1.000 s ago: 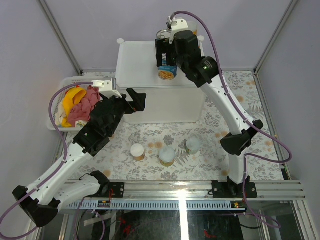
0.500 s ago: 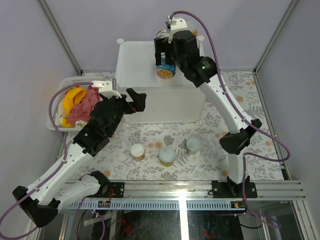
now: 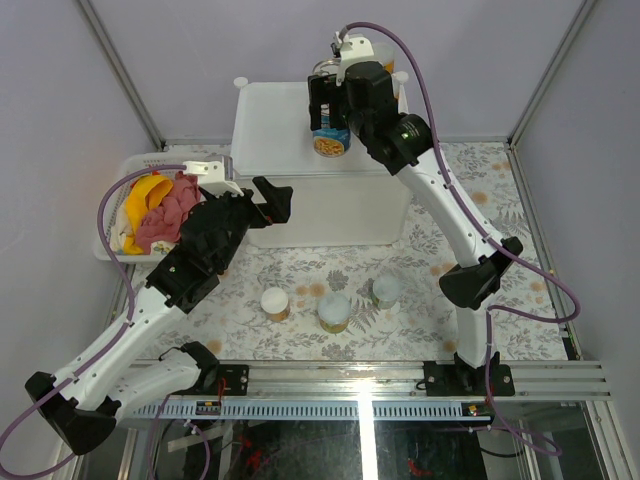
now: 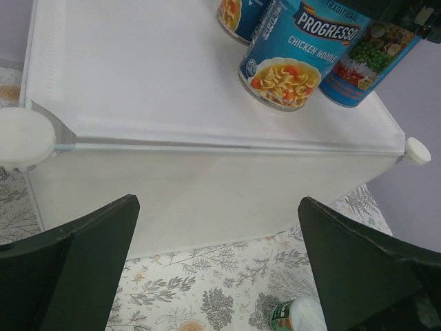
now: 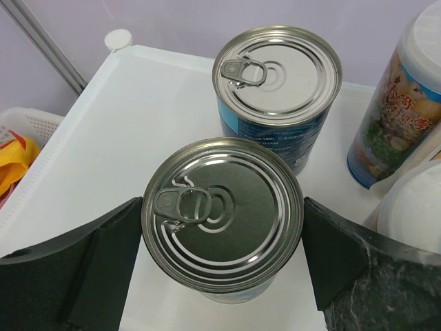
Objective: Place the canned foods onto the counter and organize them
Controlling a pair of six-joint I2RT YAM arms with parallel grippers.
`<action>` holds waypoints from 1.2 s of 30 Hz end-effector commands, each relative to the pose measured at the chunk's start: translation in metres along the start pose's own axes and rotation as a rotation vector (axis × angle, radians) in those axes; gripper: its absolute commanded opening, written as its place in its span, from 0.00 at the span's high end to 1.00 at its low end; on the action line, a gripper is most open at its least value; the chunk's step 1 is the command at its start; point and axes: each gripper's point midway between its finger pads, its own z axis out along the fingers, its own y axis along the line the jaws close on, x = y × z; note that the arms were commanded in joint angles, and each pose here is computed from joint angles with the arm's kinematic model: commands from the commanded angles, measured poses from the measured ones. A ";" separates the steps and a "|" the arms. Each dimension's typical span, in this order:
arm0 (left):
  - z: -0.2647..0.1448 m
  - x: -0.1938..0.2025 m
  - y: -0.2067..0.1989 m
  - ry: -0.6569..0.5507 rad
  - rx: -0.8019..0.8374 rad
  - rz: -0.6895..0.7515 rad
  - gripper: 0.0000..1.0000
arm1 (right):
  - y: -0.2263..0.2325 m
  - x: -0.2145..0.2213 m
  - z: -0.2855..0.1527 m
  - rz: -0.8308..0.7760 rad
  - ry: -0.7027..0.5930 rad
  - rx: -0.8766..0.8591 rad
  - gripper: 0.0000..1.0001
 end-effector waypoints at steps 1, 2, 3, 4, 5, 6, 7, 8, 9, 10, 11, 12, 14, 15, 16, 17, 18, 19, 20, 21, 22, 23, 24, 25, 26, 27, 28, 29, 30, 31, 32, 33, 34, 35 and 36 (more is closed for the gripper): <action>0.000 -0.011 -0.010 -0.039 0.038 -0.030 0.00 | -0.001 -0.037 -0.016 0.034 -0.108 -0.024 0.32; 0.000 -0.010 -0.010 -0.037 0.038 -0.029 0.00 | -0.001 -0.037 -0.017 0.034 -0.108 -0.024 0.32; 0.000 -0.010 -0.010 -0.038 0.038 -0.029 0.00 | -0.001 -0.037 -0.017 0.034 -0.109 -0.025 0.31; 0.000 -0.010 -0.010 -0.038 0.039 -0.030 0.00 | -0.001 -0.037 -0.017 0.035 -0.109 -0.023 0.31; 0.000 -0.010 -0.010 -0.039 0.040 -0.029 0.00 | -0.002 -0.037 -0.017 0.036 -0.108 -0.020 0.30; 0.000 -0.010 -0.010 -0.038 0.040 -0.030 0.00 | -0.001 -0.036 -0.018 0.035 -0.107 -0.021 0.29; 0.000 -0.010 -0.010 -0.038 0.040 -0.029 0.00 | -0.002 -0.035 -0.018 0.035 -0.105 -0.019 0.29; 0.000 -0.010 -0.010 -0.037 0.042 -0.031 0.00 | -0.002 -0.035 -0.018 0.035 -0.102 -0.017 0.28; 0.000 -0.010 -0.010 -0.037 0.041 -0.031 0.00 | -0.004 -0.035 -0.019 0.035 -0.102 -0.012 0.28; -0.001 -0.010 -0.010 -0.037 0.042 -0.030 0.00 | -0.004 -0.034 -0.019 0.036 -0.099 -0.009 0.27; 0.000 -0.009 -0.010 -0.034 0.041 -0.029 0.00 | -0.005 -0.033 -0.019 0.036 -0.099 -0.007 0.24; 0.000 -0.008 -0.010 -0.034 0.041 -0.028 0.00 | -0.004 -0.032 -0.019 0.036 -0.097 -0.008 0.23; -0.001 -0.008 -0.010 -0.034 0.042 -0.029 0.00 | -0.005 -0.032 -0.020 0.036 -0.096 -0.005 0.20; -0.001 -0.009 -0.010 -0.035 0.041 -0.029 0.00 | -0.005 -0.031 -0.020 0.035 -0.094 -0.005 0.19; -0.001 -0.009 -0.010 -0.034 0.042 -0.030 0.00 | -0.005 -0.031 -0.020 0.035 -0.093 -0.005 0.19; -0.001 -0.009 -0.010 -0.036 0.043 -0.030 0.00 | -0.006 -0.030 -0.021 0.036 -0.092 -0.005 0.18; -0.002 -0.009 -0.010 -0.036 0.043 -0.030 0.00 | -0.006 -0.030 -0.021 0.037 -0.090 -0.005 0.18; -0.002 -0.009 -0.010 -0.035 0.044 -0.029 0.00 | -0.006 -0.030 -0.021 0.037 -0.091 -0.005 0.15; -0.002 -0.009 -0.010 -0.036 0.043 -0.030 0.00 | -0.006 -0.030 -0.022 0.037 -0.092 -0.005 0.14; -0.002 -0.010 -0.009 -0.037 0.042 -0.030 0.00 | -0.006 -0.031 -0.022 0.037 -0.094 -0.005 0.14; -0.003 -0.010 -0.010 -0.037 0.043 -0.031 0.00 | -0.006 -0.031 -0.022 0.037 -0.094 -0.006 0.13; -0.003 -0.009 -0.010 -0.035 0.043 -0.030 0.00 | -0.006 -0.032 -0.023 0.037 -0.096 -0.007 0.11; -0.003 -0.009 -0.009 -0.035 0.042 -0.029 0.00 | -0.006 -0.032 -0.024 0.037 -0.097 -0.007 0.10; -0.003 -0.009 -0.009 -0.035 0.041 -0.030 0.00 | -0.006 -0.033 -0.024 0.036 -0.100 -0.007 0.05; -0.004 -0.010 -0.010 -0.037 0.044 -0.030 0.00 | -0.006 -0.034 -0.025 0.036 -0.103 -0.008 0.01; -0.003 -0.009 -0.009 -0.035 0.043 -0.030 0.00 | -0.006 -0.034 -0.025 0.036 -0.103 -0.008 0.00; -0.003 -0.009 -0.009 -0.035 0.042 -0.030 0.00 | -0.006 -0.035 -0.025 0.037 -0.105 -0.009 0.00; -0.004 -0.010 -0.009 -0.038 0.042 -0.032 0.00 | -0.006 -0.036 -0.026 0.037 -0.108 -0.009 0.00; -0.004 -0.010 -0.009 -0.039 0.043 -0.032 0.00 | -0.006 -0.038 -0.027 0.036 -0.112 -0.009 0.00; -0.004 -0.011 -0.010 -0.040 0.044 -0.032 0.00 | -0.006 -0.038 -0.027 0.035 -0.112 -0.009 0.00; -0.005 -0.011 -0.010 -0.041 0.044 -0.032 0.00 | -0.006 -0.039 -0.028 0.035 -0.117 -0.010 0.00; -0.005 -0.011 -0.010 -0.040 0.044 -0.031 0.00 | -0.006 -0.040 -0.028 0.034 -0.120 -0.011 0.00; -0.005 -0.012 -0.009 -0.041 0.043 -0.030 0.00 | -0.006 -0.042 -0.030 0.035 -0.125 -0.011 0.00; -0.005 -0.013 -0.009 -0.044 0.043 -0.031 0.00 | -0.006 -0.043 -0.031 0.033 -0.129 -0.013 0.00; -0.005 -0.012 -0.009 -0.042 0.042 -0.030 0.00 | -0.006 -0.046 -0.032 0.034 -0.137 -0.015 0.00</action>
